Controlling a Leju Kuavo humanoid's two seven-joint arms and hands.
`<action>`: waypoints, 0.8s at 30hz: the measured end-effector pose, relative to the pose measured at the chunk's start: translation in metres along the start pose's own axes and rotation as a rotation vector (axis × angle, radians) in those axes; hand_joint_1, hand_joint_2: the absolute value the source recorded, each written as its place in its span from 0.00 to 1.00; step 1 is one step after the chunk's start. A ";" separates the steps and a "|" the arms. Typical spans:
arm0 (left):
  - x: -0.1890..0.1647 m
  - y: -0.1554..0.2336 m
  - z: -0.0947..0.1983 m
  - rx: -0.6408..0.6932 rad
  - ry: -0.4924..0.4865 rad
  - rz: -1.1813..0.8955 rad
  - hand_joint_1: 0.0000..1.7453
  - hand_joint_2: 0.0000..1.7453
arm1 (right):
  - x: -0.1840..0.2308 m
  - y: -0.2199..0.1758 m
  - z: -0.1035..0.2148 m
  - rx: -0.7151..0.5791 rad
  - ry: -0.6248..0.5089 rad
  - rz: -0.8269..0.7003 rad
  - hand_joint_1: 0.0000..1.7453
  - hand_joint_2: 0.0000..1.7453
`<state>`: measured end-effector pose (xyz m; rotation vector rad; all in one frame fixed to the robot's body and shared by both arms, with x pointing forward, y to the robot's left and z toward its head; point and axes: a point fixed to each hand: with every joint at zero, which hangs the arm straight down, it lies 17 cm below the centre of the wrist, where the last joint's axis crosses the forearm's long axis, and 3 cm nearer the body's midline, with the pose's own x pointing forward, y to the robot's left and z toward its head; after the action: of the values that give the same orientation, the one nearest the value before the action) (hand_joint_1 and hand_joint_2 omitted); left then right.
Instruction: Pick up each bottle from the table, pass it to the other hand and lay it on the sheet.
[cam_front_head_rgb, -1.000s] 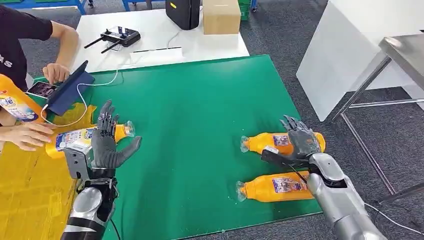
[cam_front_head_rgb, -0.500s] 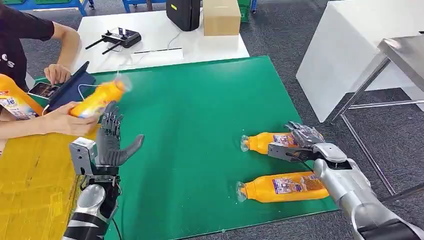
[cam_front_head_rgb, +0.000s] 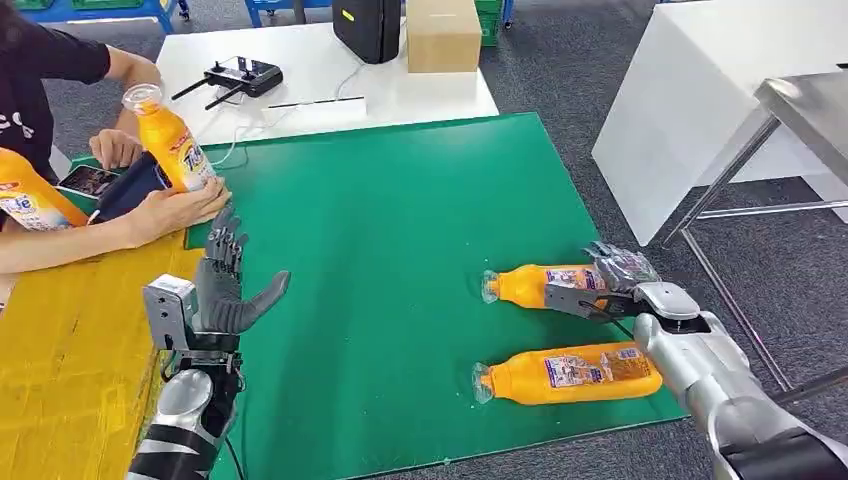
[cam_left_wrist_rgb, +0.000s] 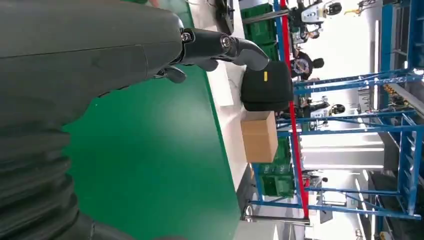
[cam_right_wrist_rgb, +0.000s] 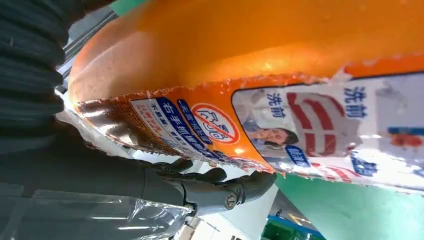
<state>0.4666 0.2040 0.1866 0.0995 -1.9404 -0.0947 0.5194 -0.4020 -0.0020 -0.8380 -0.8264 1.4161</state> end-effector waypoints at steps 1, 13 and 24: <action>-0.001 0.000 0.000 0.000 0.002 0.000 0.00 1.00 | 0.000 0.000 0.000 0.001 0.000 0.000 0.93 1.00; -0.001 0.000 -0.001 0.000 0.004 0.000 0.00 1.00 | 0.008 0.003 -0.001 -0.003 -0.036 -0.010 1.00 1.00; -0.001 0.001 0.000 0.004 0.003 0.000 0.00 1.00 | 0.040 -0.012 -0.002 -0.124 -0.109 -0.134 1.00 1.00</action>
<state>0.4668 0.2047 0.1860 0.1019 -1.9376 -0.0910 0.5272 -0.3623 0.0075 -0.7895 -1.0431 1.3113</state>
